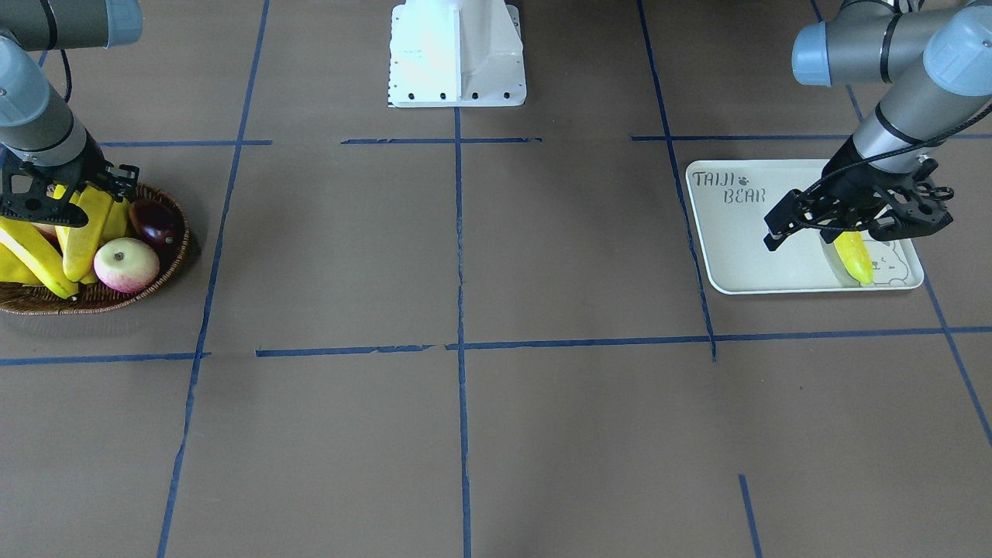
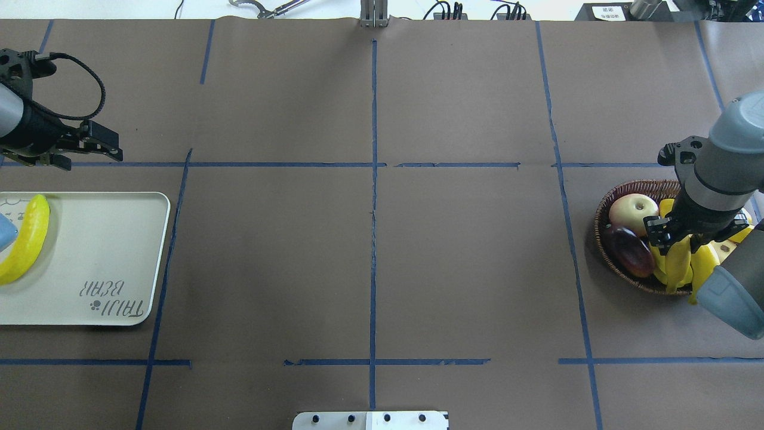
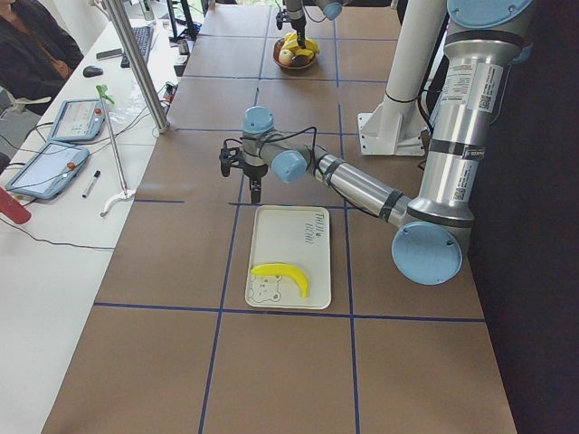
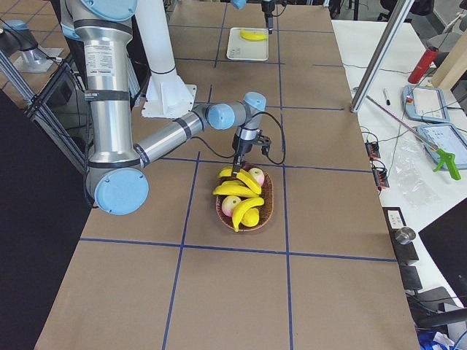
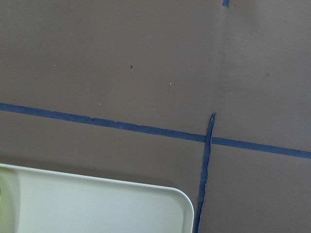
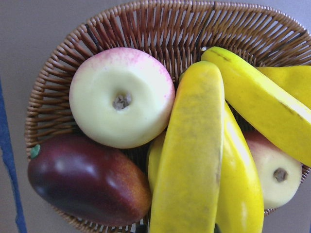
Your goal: Transfer all bananas from basket to plate
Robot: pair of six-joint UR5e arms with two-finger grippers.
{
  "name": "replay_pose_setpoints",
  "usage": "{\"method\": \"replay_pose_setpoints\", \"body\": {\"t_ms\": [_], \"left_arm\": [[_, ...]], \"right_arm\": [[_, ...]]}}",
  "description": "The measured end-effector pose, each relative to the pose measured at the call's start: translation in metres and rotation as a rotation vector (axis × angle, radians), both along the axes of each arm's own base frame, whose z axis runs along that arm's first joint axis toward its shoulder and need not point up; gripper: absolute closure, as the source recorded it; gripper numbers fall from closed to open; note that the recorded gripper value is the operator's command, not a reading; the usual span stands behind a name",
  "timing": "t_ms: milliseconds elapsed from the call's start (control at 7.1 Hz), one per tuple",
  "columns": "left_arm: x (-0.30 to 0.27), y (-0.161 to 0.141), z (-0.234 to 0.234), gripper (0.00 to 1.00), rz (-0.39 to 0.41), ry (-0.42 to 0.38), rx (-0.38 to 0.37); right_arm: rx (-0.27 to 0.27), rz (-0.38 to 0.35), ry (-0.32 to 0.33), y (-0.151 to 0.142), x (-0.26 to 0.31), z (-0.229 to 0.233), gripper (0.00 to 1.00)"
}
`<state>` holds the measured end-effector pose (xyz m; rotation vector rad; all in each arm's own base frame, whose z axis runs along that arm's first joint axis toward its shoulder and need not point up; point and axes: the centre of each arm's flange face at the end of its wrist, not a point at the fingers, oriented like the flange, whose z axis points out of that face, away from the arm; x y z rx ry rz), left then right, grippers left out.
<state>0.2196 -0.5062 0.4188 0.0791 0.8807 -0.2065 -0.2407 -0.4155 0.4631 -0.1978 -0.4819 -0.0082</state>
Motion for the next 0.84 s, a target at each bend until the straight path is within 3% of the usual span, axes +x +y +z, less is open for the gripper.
{"method": "replay_pose_setpoints", "body": {"t_ms": [563, 845], "left_arm": [[0.001, -0.001, -0.001, 0.0, 0.001, 0.001, 0.0], [0.002, -0.002, -0.004, 0.0, 0.001, 0.004, 0.004]], "right_arm": [[0.004, 0.092, 0.004, -0.019, 0.041, -0.023, 1.0], [0.068, 0.126, -0.031, -0.042, 0.044, -0.074, 1.0]]}}
